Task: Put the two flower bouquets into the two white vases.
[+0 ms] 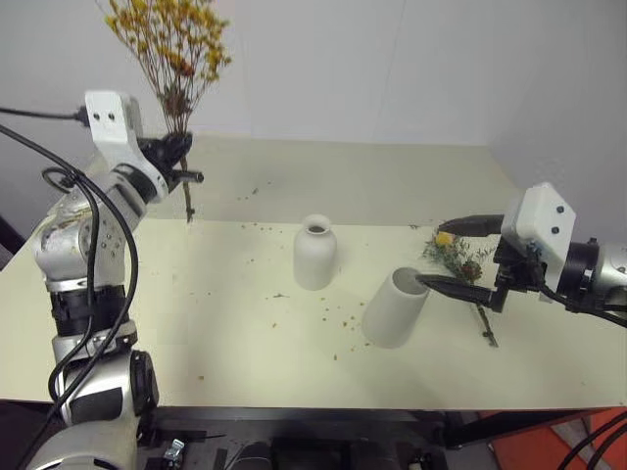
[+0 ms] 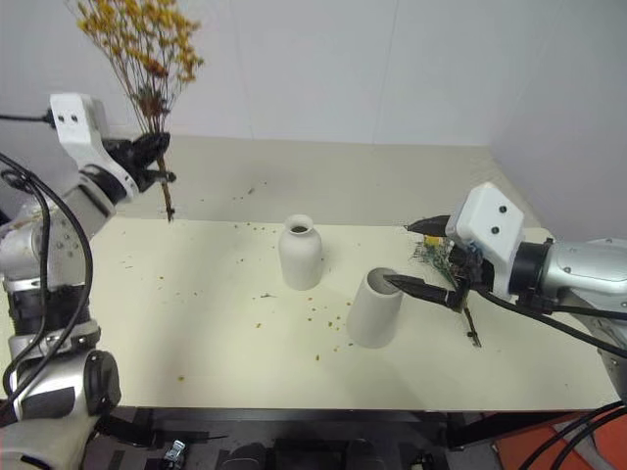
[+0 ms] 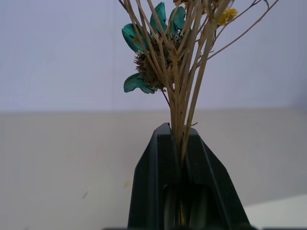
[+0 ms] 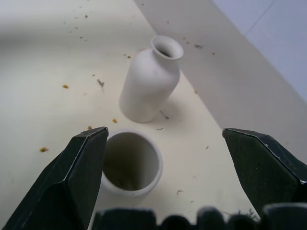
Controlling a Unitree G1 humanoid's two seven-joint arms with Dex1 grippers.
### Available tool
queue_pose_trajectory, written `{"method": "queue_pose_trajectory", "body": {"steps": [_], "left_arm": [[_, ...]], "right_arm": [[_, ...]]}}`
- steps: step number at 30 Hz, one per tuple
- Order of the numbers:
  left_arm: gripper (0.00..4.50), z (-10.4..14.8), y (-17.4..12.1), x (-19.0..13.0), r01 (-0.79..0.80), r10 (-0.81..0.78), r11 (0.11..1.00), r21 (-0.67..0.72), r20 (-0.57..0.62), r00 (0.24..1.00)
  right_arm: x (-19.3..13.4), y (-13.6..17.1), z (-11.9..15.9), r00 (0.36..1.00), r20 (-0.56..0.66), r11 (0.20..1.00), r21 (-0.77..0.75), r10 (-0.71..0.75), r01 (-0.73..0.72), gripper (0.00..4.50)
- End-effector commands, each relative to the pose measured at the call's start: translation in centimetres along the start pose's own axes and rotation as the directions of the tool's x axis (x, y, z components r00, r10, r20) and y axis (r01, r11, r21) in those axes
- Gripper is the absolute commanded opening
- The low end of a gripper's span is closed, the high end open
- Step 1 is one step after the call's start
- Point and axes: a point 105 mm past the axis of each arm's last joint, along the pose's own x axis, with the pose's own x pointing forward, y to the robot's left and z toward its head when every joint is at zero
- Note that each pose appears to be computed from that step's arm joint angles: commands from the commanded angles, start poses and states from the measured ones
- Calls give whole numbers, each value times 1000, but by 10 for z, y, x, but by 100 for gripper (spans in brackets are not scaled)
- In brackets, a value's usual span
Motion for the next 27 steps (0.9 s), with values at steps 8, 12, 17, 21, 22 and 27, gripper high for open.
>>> {"method": "queue_pose_trajectory", "body": {"steps": [8,12,17,21,22,27], "left_arm": [[4,36,-55,20,600,-482,783,-166,448,753],[4,21,-67,27,734,-568,644,-216,508,648],[4,11,-81,33,807,-615,526,-270,534,580],[4,4,-99,44,809,-627,503,-305,515,584],[4,2,-104,45,815,-640,496,-300,508,576],[4,-8,-122,48,836,-698,467,-289,461,549]], "right_arm": [[1,-2,19,990,85,992,-45,-115,119,450],[2,3,20,987,86,989,-45,-133,138,450],[0,5,19,982,77,983,-44,-173,177,450],[0,6,20,974,81,976,-41,-211,214,450],[0,6,21,973,81,974,-39,-218,222,450],[1,8,21,967,78,968,-33,-244,247,450]]}}
